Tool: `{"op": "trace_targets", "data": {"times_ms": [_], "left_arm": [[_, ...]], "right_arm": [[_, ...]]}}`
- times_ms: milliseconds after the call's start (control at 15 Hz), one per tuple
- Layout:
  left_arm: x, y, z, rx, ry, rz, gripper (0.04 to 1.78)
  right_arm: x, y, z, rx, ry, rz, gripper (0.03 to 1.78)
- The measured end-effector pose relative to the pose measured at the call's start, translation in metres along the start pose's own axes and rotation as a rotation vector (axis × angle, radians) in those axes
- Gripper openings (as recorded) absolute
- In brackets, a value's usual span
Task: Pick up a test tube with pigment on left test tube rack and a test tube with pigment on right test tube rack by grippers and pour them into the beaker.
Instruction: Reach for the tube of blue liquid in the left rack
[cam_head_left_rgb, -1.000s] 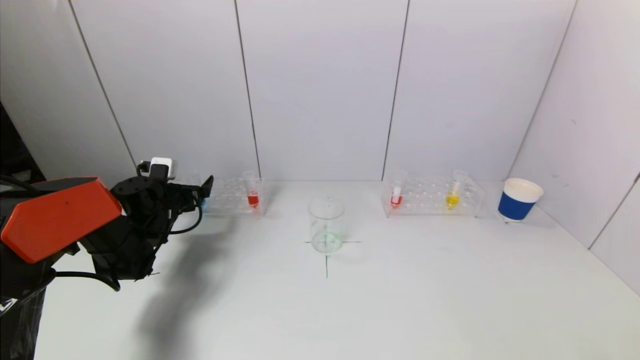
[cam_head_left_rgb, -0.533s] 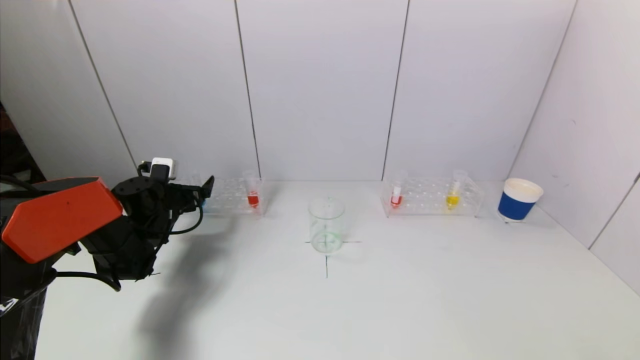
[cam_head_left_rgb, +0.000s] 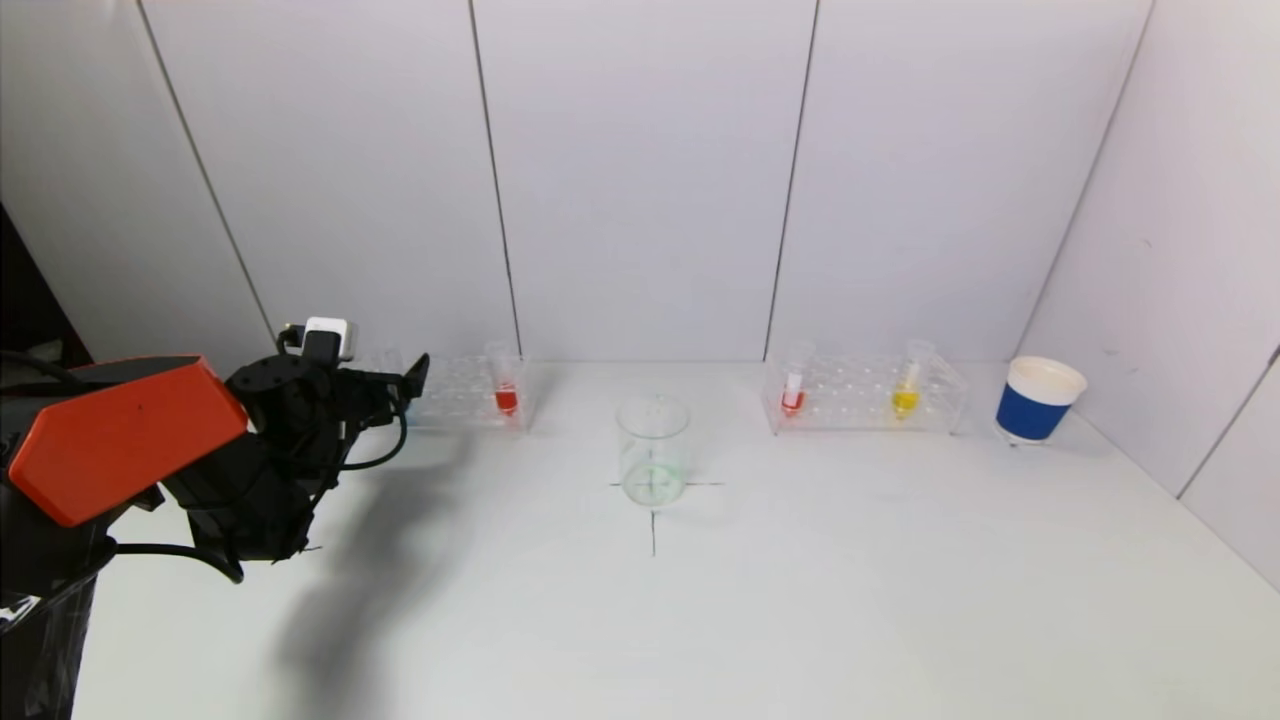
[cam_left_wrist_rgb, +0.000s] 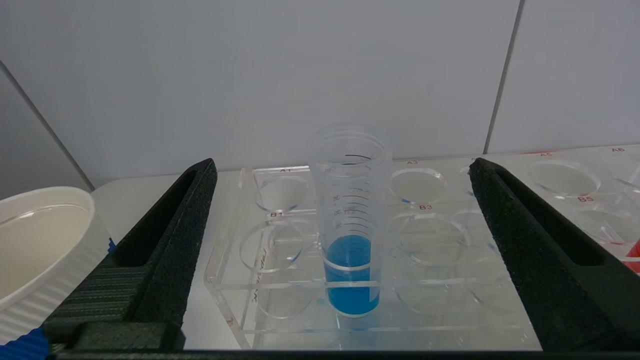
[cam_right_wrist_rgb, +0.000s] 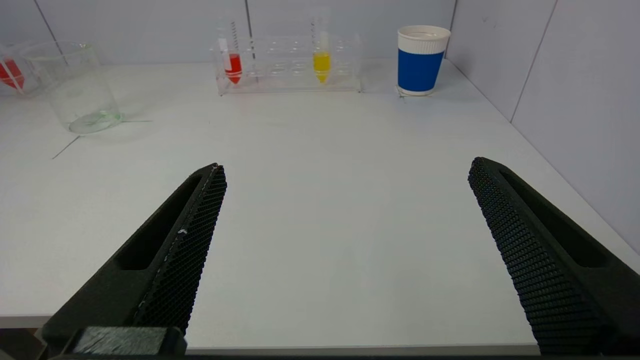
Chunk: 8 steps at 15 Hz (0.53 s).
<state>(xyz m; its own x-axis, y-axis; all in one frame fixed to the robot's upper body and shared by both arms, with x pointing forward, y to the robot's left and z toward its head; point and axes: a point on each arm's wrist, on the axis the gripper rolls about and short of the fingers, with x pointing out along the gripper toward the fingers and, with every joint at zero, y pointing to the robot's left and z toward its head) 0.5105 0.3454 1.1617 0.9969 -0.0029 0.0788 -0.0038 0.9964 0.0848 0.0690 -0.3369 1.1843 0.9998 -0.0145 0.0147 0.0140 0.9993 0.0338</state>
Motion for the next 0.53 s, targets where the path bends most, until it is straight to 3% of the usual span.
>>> {"op": "trace_targets", "data": {"times_ms": [267,533], "left_arm": [[0.0001,-0.0001,-0.0013,0.0,0.003,0.0,1.71],[0.0004,-0.0002,-0.0021,0.001,0.005,-0.001,1.29]], "right_arm": [[0.0,0.0,0.0,0.0,0.0,0.0,1.76],[0.0,0.0,0.0,0.0,0.0,0.0,1.76]]}}
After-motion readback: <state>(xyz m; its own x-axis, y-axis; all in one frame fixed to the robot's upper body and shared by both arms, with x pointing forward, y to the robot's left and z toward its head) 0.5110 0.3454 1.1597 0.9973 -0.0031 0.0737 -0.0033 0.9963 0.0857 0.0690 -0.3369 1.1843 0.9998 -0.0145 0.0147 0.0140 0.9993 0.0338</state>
